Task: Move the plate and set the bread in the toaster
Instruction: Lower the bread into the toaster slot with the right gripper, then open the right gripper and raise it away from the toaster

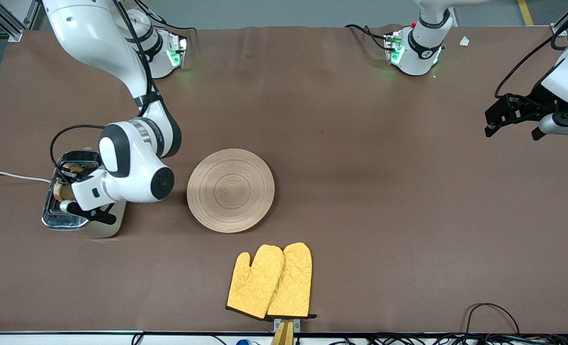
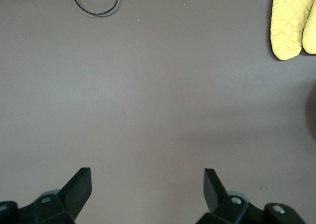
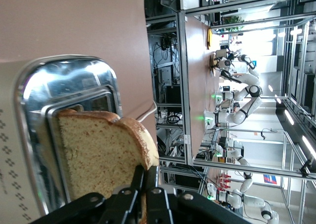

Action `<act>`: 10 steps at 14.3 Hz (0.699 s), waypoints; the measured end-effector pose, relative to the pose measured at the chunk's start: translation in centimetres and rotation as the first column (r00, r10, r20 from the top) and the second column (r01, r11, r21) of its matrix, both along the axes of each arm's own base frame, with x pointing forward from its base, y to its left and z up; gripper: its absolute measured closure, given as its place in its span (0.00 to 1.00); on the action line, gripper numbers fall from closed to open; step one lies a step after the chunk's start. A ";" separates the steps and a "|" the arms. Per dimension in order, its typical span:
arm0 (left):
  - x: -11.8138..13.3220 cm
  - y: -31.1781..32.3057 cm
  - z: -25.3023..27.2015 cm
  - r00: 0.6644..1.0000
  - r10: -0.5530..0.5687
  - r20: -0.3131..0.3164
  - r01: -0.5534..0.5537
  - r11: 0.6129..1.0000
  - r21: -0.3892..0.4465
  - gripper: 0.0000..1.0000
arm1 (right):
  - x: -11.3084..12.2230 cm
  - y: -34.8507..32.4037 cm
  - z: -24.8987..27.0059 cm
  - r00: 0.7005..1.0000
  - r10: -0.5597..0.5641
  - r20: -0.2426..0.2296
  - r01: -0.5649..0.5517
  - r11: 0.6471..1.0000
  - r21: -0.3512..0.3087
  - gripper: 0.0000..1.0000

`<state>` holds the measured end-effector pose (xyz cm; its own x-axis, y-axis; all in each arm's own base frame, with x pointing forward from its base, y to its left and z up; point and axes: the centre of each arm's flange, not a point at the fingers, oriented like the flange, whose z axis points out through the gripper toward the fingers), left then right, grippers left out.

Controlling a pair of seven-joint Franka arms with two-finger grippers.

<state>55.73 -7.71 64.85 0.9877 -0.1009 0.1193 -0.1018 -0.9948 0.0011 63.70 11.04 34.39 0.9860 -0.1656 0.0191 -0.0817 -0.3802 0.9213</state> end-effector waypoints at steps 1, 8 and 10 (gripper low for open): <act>0.0 0.0 0.0 1.000 0.000 0.000 0.000 1.000 0.000 0.00 | 0.0 -0.3 -1.4 1.000 0.003 -0.014 -0.003 1.000 -0.001 0.93; 0.0 0.0 0.0 1.000 0.000 -0.001 0.000 1.000 0.000 0.00 | 0.8 1.6 -3.3 0.998 -0.064 -0.008 0.064 0.960 0.274 0.26; 0.0 0.0 0.0 1.000 0.001 -0.001 -0.001 1.000 0.000 0.00 | 0.9 5.2 1.3 0.995 -0.099 0.016 0.081 0.883 0.462 0.04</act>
